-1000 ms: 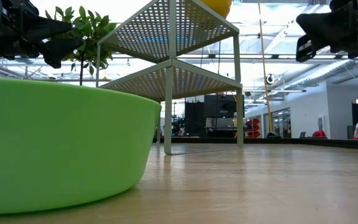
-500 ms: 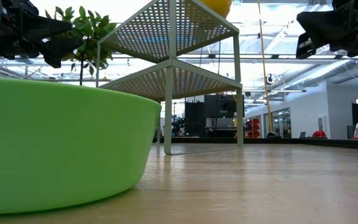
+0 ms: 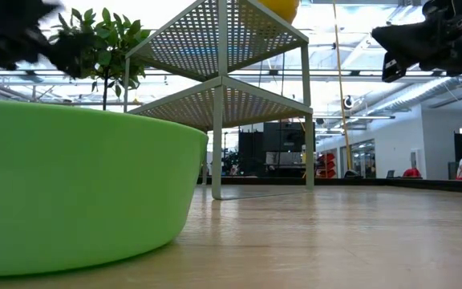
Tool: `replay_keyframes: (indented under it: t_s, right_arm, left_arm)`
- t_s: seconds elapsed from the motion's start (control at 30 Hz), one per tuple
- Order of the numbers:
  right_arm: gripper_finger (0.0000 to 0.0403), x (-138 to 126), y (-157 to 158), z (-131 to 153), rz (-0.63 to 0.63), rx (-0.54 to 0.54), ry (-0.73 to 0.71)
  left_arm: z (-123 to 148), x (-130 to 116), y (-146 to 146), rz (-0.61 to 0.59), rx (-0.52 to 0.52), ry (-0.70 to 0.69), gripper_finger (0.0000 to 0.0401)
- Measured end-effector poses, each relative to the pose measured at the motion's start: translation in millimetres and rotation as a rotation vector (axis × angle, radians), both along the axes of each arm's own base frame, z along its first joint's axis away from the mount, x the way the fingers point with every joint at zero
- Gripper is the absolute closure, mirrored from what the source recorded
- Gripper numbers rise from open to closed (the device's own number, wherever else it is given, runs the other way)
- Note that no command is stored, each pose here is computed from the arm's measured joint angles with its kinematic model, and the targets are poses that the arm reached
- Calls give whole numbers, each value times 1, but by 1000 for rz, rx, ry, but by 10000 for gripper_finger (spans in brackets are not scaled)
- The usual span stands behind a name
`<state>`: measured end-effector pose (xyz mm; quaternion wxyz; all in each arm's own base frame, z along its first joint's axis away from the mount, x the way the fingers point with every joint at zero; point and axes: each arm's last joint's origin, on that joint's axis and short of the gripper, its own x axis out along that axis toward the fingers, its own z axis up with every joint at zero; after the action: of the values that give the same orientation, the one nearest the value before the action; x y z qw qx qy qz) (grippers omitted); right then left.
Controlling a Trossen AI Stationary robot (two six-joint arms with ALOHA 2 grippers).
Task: Pick & Place Mini bowls
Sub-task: Put the bottom left green bowl on the shelf
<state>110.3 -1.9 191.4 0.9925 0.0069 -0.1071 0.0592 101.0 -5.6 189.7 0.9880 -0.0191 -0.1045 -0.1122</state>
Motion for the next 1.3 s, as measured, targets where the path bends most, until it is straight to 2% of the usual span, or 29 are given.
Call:
replay_keyframes:
  t_s: [0.07, 0.13, 0.23, 0.3, 0.43, 0.57, 0.63, 0.73, 0.83, 0.93, 1.0, 1.07, 1.13, 1.3]
  right_arm:
    - [403, 0, 0, -1, 0, 0, 8]
    - [403, 1, 0, -1, 1, 1, 14]
    - [403, 1, 0, -2, 0, 1, 21]
    - [403, 2, 0, -2, 1, 2, 26]
    - [403, 3, 0, -4, 5, 23, 41]
    - [403, 3, 0, -5, 8, 29, 55]
    - [403, 3, 0, -5, 8, 28, 58]
    - [403, 4, 0, -5, 4, 22, 59]
    - [403, 4, 0, -5, -1, 2, 56]
    - [403, 4, 0, -5, -2, 3, 56]
    - [403, 4, 0, -5, 0, 4, 55]
    - [403, 4, 0, -5, 3, 18, 57]
    - [403, 4, 0, -5, 6, 34, 59]
    - [403, 4, 0, -5, 6, 37, 59]
  left_arm:
    - [2, 0, -8, -189, 37, -22, 132]
    - [2, 1, -16, -328, 125, -52, 132]
    - [8, 2, -27, -419, 331, -225, 132]
    - [11, 2, -33, -453, 419, -324, 132]
    - [17, 3, -42, -503, 433, -426, 132]
    - [15, 5, -44, -517, 394, -385, 132]
    - [11, 8, -45, -474, 354, -312, 132]
    - [4, 17, -44, -305, 297, -177, 132]
    - [9, 25, -47, -168, 262, -110, 132]
    - [29, 37, -56, -155, 261, -105, 132]
    - [44, 48, -67, -175, 283, -53, 132]
    - [58, 63, -80, -179, 313, 69, 132]
    - [67, 79, -94, -151, 307, 253, 132]
    - [84, 112, -123, -47, 167, 755, 132]
